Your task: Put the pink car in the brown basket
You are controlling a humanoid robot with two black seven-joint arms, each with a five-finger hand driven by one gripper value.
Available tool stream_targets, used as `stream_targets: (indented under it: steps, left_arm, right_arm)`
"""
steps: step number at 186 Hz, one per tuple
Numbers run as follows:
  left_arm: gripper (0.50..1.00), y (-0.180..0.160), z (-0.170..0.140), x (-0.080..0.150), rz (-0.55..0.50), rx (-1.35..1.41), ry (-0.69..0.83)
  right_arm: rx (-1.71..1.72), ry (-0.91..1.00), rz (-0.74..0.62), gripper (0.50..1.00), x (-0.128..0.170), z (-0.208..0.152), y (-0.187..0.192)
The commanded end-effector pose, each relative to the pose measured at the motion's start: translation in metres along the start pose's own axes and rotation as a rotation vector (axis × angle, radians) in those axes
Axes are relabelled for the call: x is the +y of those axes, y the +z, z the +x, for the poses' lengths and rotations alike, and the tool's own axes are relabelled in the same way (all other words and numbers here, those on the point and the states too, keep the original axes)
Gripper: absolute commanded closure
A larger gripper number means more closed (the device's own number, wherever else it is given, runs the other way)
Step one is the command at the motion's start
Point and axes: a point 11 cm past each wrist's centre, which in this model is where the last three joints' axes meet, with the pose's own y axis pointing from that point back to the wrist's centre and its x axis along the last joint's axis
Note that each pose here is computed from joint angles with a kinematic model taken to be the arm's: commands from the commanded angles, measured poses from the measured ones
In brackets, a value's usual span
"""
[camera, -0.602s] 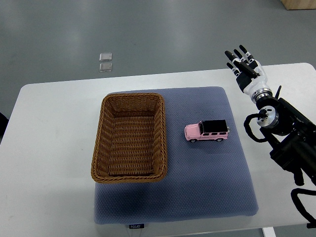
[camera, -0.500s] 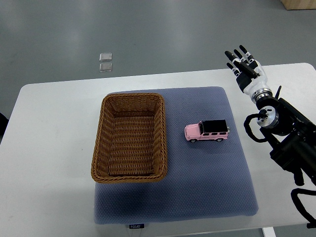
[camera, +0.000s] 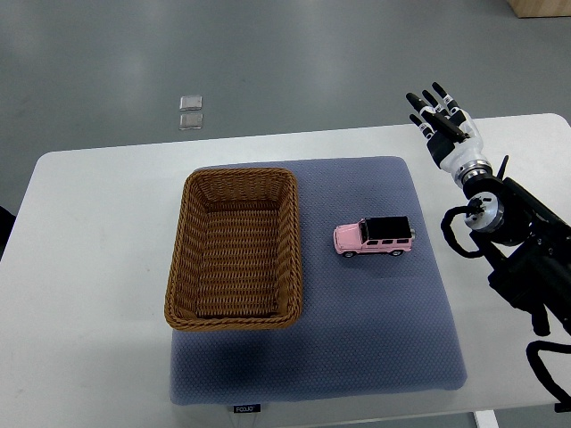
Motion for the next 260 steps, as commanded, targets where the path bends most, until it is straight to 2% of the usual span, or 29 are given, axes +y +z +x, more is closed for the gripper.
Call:
stream_targets:
  steps: [1,122,173,192,224,260]
  left_arm:
    - [0.5,0.0,-0.001,0.0,0.0,-0.001,-0.003]
    - [0.5,0.0,0.0,0.0,0.0,0.001,-0.001]
    - [0.5,0.0,0.0,0.0,0.0,0.001,-0.001]
    - [0.5,0.0,0.0,0.0,0.0,0.001,-0.001]
    - [0.5,0.0,0.0,0.0,0.0,0.001,-0.001]
    - [0.5,0.0,0.0,0.0,0.0,0.001,-0.001]
  right_arm:
    - [-0.003,0.0,0.001,0.587,0.0,0.0,0.0]
    - [0.004,-0.003,0.009,0.587,-0.002,-0.001,-0.005]
    - [0.068,-0.012,0.041,0.587,-0.007,0.0,-0.031]
    - [0.192,-0.055,0.042,0.587,-0.008,0.001,-0.05]
    - [0.583,-0.26,0.01,0.589,-0.003,-0.028,-0.082]
    - [1.024,-0.513,-0.087,0.589,0.02,-0.051,-0.106]
